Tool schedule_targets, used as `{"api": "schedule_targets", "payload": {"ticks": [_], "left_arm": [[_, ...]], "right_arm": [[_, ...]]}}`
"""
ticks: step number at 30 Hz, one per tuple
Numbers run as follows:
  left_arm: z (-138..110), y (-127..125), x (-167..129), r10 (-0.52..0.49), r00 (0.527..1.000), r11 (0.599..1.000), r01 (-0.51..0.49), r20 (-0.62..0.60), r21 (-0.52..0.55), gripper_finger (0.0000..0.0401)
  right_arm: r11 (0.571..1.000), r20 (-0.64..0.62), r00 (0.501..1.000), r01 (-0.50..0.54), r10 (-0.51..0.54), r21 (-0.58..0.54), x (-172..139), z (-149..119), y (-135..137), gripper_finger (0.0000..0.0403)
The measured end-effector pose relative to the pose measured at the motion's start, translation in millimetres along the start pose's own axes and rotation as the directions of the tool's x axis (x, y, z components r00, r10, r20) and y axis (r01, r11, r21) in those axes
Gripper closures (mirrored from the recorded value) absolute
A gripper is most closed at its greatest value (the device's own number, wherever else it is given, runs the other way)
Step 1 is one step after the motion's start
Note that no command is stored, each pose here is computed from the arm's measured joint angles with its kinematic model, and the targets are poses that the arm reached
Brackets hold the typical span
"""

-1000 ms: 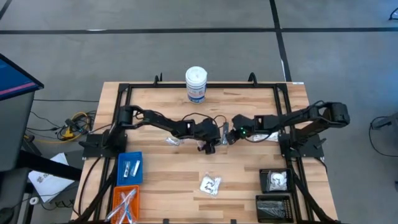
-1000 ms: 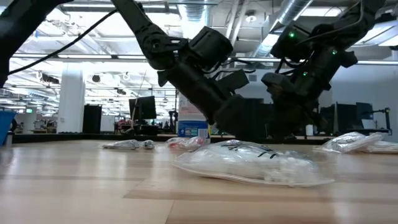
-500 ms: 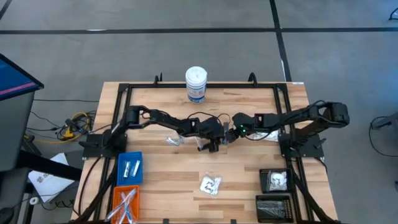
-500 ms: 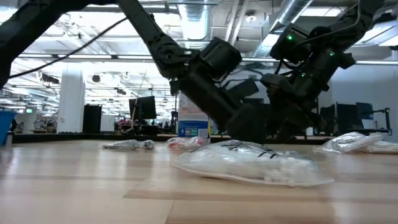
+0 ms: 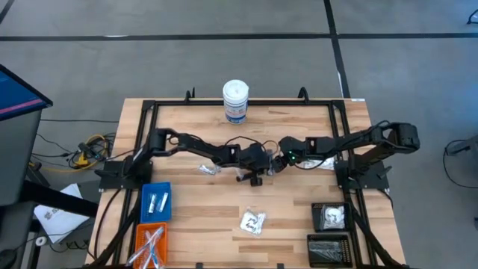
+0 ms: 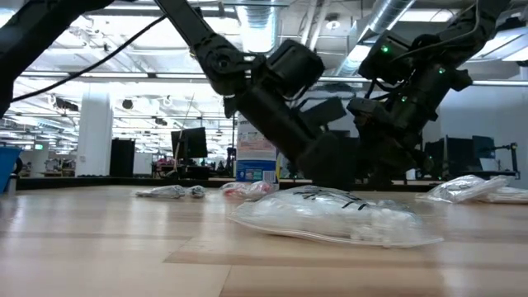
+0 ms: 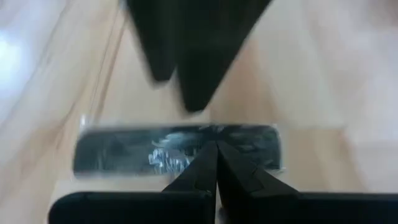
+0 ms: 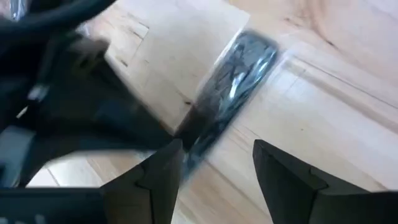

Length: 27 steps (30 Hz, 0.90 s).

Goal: Pick & Place Travel size toiletries
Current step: Put the black comb into the bottom black bin

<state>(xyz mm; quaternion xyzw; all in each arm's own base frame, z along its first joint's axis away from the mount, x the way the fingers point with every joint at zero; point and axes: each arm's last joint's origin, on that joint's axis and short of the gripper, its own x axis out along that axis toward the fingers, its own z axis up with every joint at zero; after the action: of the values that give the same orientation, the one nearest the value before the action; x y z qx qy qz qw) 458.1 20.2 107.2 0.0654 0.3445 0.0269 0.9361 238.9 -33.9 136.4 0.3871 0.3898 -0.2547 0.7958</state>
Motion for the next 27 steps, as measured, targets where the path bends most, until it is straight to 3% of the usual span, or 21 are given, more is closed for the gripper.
{"api": "schedule_targets", "payload": {"ticks": [12,27], "left_arm": [[4.9,0.2,-3.1,0.062,0.998,0.998,-0.062,0.017,0.001,0.0401],[-7.7,10.7,-2.9,0.045,0.994,0.998,-0.049,-0.096,-0.039,0.0401]], "right_arm": [[1.000,-0.004,1.000,-0.004,0.004,0.008,0.1,-0.2,0.1,0.0219],[1.000,-0.009,1.000,-0.006,0.006,0.015,0.1,-0.6,0.3,0.0220]]}}
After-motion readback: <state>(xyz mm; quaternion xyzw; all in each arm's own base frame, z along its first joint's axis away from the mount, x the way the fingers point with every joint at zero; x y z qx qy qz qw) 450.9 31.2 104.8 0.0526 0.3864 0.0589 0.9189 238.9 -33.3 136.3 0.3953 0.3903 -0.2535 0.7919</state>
